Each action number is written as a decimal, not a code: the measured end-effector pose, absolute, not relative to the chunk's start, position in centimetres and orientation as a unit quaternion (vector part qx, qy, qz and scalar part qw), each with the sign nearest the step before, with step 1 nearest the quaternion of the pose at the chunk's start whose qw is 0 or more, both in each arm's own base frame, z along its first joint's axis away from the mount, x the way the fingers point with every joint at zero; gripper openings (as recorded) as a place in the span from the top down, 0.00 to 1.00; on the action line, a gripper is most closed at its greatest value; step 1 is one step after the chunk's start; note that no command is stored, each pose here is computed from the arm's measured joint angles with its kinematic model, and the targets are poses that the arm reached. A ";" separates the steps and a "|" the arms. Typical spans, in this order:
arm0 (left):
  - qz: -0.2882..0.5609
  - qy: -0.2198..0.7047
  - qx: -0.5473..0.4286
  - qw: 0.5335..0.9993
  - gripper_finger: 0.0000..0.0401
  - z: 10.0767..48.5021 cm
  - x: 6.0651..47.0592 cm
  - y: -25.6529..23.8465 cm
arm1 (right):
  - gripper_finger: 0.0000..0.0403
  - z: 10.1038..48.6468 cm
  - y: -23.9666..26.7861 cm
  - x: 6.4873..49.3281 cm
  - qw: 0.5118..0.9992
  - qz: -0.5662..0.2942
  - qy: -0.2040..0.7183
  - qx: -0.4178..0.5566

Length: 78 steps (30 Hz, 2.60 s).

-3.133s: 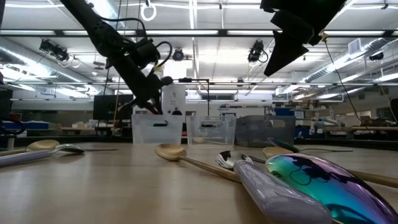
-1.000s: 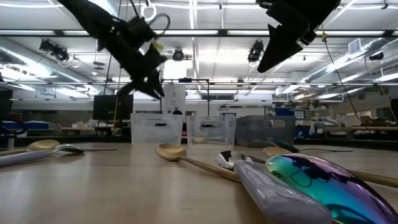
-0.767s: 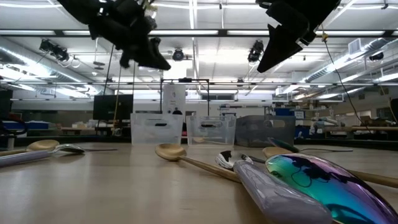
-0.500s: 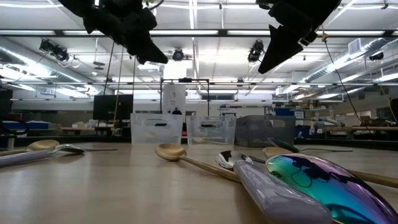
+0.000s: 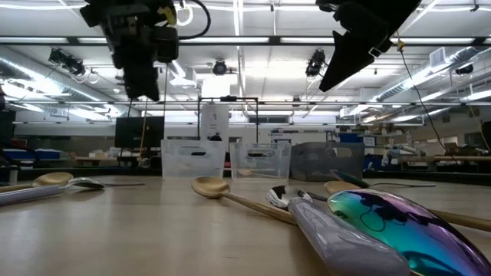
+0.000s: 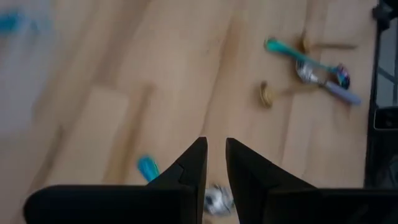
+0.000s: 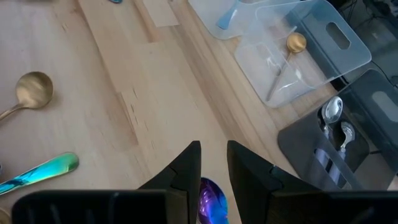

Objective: Sort silverware by color (type)
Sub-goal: Put the blue spoon into the left transparent bin

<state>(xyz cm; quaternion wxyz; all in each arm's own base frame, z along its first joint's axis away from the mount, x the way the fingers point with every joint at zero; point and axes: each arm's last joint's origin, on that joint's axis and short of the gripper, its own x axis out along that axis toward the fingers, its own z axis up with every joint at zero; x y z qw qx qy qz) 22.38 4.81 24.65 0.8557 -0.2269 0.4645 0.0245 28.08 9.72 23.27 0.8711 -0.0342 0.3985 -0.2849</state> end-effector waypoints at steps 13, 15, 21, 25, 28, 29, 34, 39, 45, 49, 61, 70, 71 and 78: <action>0.112 0.566 -0.189 0.794 0.84 23.6 21.0 -1.3 | 0.78 23.3 9.8 28.2 0.873 -0.285 0.394 -0.032; 0.120 0.564 -0.175 0.798 0.84 23.6 20.9 -2.0 | 0.78 23.3 9.8 28.2 0.875 -0.285 0.391 -0.029; 0.145 0.550 -0.133 0.812 0.83 23.6 20.7 -3.6 | 0.78 23.4 9.8 28.3 0.877 -0.284 0.387 -0.027; 0.148 0.547 -0.143 0.812 0.83 23.6 20.6 -4.1 | 0.78 23.4 9.8 28.3 0.877 -0.284 0.386 -0.026; 0.154 0.544 -0.154 0.810 0.80 23.6 20.6 -4.2 | 0.78 23.4 9.9 28.4 0.880 -0.282 0.382 -0.023; 0.156 0.544 -0.156 0.810 0.78 23.6 20.6 -4.2 | 0.78 23.4 9.9 28.4 0.880 -0.281 0.382 -0.024; 0.171 0.533 -0.166 0.812 0.69 23.7 20.7 -4.2 | 0.78 23.5 9.9 28.5 0.881 -0.281 0.381 -0.023; 0.179 0.509 -0.184 0.822 0.64 22.6 21.0 -4.4 | 0.78 23.5 10.2 28.4 0.882 -0.276 0.381 -0.025; 0.182 0.512 -0.224 0.809 0.64 19.2 20.2 -4.3 | 0.78 23.5 10.6 28.2 0.884 -0.271 0.380 -0.028; 0.203 0.520 -0.242 0.794 0.64 17.8 19.5 -4.2 | 0.78 23.5 10.5 28.3 0.885 -0.273 0.377 -0.028; 0.232 0.564 -0.219 0.762 0.64 14.5 20.1 -4.3 | 0.78 23.6 10.6 28.4 0.888 -0.269 0.371 -0.029; 0.229 0.586 -0.194 0.753 0.64 13.2 20.7 -4.4 | 0.78 23.7 10.7 28.6 0.893 -0.262 0.364 -0.031; 0.229 0.586 -0.194 0.753 0.64 13.2 20.7 -4.4 | 0.78 23.7 10.7 28.6 0.893 -0.261 0.364 -0.032; 0.218 0.591 -0.179 0.756 0.74 13.2 20.7 -4.3 | 0.78 23.7 10.7 28.7 0.894 -0.261 0.363 -0.032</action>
